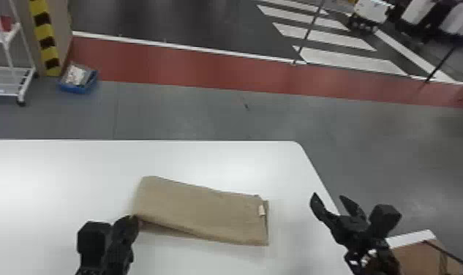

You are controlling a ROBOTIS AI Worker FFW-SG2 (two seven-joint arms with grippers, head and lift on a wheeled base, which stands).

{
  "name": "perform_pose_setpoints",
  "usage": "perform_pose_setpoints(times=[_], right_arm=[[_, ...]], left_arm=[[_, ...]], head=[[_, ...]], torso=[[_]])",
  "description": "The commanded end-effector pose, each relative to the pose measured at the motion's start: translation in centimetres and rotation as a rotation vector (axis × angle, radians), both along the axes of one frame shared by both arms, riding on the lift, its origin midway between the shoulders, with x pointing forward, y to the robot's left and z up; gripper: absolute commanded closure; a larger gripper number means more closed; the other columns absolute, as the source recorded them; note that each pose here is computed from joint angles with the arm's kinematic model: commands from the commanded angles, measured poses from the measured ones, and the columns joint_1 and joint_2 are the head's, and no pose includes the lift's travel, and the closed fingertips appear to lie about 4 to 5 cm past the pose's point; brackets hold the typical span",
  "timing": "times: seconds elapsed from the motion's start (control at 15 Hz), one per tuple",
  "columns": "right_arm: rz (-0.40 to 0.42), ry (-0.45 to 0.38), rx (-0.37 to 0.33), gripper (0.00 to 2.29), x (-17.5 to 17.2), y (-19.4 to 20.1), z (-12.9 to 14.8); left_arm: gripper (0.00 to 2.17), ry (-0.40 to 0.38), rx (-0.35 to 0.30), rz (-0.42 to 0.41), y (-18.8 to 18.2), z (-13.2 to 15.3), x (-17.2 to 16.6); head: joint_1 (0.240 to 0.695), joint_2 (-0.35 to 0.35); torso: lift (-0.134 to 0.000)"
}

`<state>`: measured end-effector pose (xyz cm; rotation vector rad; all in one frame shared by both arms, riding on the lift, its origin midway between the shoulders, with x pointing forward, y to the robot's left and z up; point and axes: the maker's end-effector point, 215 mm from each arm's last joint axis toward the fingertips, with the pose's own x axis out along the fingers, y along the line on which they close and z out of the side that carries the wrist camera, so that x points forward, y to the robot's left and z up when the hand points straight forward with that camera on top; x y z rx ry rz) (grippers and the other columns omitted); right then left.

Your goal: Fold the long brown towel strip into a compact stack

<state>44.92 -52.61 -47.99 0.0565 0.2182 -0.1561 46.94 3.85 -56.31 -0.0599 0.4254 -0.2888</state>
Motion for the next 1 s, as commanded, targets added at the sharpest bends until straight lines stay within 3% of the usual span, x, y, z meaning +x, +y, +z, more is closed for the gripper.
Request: perform_pose_setpoints(times=[0.0, 0.47, 0.87, 0.93], right_arm=[[0.012, -0.002, -0.001, 0.13, 0.6, 0.7, 0.1], [0.027, 0.005, 0.001, 0.13, 1.6, 2.1, -0.2], [0.06, 0.062, 0.037, 0.19, 2.4, 4.8, -1.9], [0.074, 0.071, 0.033, 0.28, 2.7, 5.6, -2.0]], left_arm=[[1.06, 0.002, 0.011, 0.049, 3.1, -0.4, 0.6], [1.06, 0.017, 0.028, 0.138, 9.3, -1.3, -0.9], [1.06, 0.02, 0.02, 0.156, 10.5, -0.8, -2.9], [0.84, 0.002, 0.013, 0.164, 10.8, -0.1, -2.5]], head=[[0.695, -0.35], [0.695, -0.35], [0.695, -0.35], [0.695, -0.35]], torso=[[0.0], [0.0], [0.0], [0.0]])
